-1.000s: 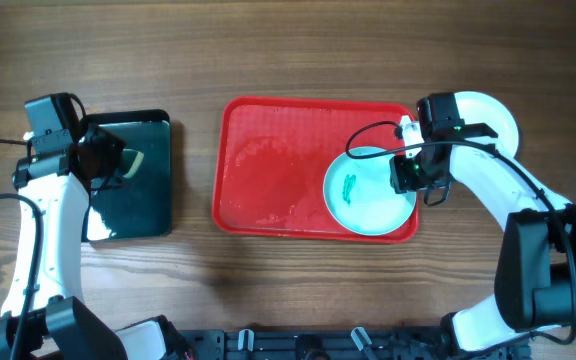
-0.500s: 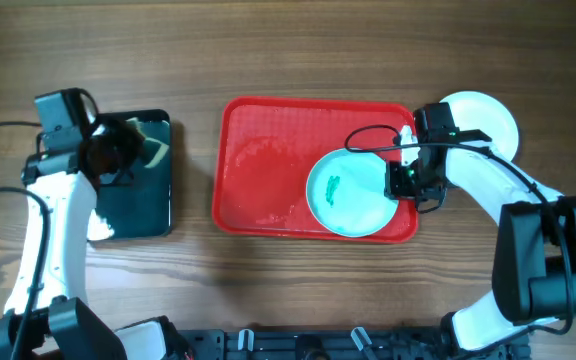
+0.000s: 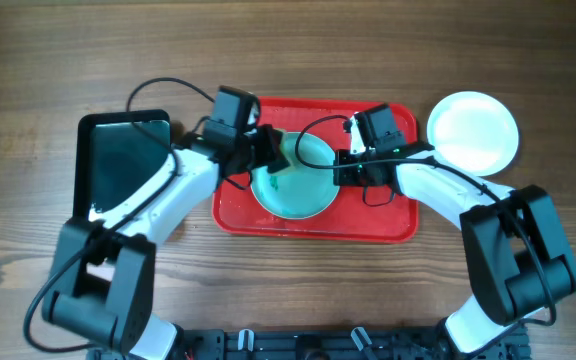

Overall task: Clean dirty plates on tray and stack at the side
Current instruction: 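Scrub the remaining blue plate with the sponge in the left gripper, then lift the blue plate with the right gripper onto the side stack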

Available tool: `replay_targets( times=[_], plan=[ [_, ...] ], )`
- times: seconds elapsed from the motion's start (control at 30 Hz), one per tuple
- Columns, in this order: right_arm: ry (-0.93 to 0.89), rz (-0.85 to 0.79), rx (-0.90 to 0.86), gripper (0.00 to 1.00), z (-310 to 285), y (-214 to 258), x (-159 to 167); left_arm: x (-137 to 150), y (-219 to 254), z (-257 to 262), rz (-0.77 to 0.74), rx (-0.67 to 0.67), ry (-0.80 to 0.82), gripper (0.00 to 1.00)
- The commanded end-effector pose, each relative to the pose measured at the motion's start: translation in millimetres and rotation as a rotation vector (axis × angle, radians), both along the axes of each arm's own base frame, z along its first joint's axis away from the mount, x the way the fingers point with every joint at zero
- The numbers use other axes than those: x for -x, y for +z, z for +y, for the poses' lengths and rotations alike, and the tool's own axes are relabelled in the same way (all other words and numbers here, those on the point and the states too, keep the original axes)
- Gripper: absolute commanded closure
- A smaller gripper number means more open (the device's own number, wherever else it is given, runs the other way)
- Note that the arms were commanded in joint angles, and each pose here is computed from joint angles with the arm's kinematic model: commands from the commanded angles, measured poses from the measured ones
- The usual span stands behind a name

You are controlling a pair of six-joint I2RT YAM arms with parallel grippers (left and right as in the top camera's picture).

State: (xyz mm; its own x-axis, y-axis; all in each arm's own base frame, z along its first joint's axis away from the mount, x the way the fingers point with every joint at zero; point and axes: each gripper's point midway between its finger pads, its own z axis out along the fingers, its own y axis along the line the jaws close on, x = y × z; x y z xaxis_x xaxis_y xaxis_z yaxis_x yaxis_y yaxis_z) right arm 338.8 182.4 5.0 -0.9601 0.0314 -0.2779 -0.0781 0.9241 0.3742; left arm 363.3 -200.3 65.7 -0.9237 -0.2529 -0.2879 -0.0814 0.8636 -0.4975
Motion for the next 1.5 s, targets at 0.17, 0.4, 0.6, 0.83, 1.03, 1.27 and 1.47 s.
replay_targets(
  times=[0.17,0.4,0.6,0.83,1.03,1.27,1.47],
  plan=[
    [-0.067,0.031,0.033,0.96,-7,-9,2,18,-53,-31,0.119,-0.02,-0.017,0.96],
    [-0.045,0.058,0.064,0.96,-12,-14,10,-9,-56,77,-0.053,-0.568,0.227,0.96],
    [-0.046,0.056,0.063,0.96,-11,-13,10,0,-34,15,-0.026,-0.256,0.04,0.96],
    [-0.045,0.056,0.063,0.96,-11,-13,10,52,-58,-35,0.145,-0.143,-0.152,0.96],
    [-0.022,0.054,0.073,0.96,-12,-14,12,13,-56,82,0.003,-0.648,0.147,0.96],
    [-0.011,-0.034,0.033,0.95,0,17,-15,-16,66,113,-0.206,-0.381,0.346,0.96],
    [0.185,-0.351,0.077,0.96,18,102,-48,-10,99,251,-0.171,-0.261,0.694,0.96]
  ],
)
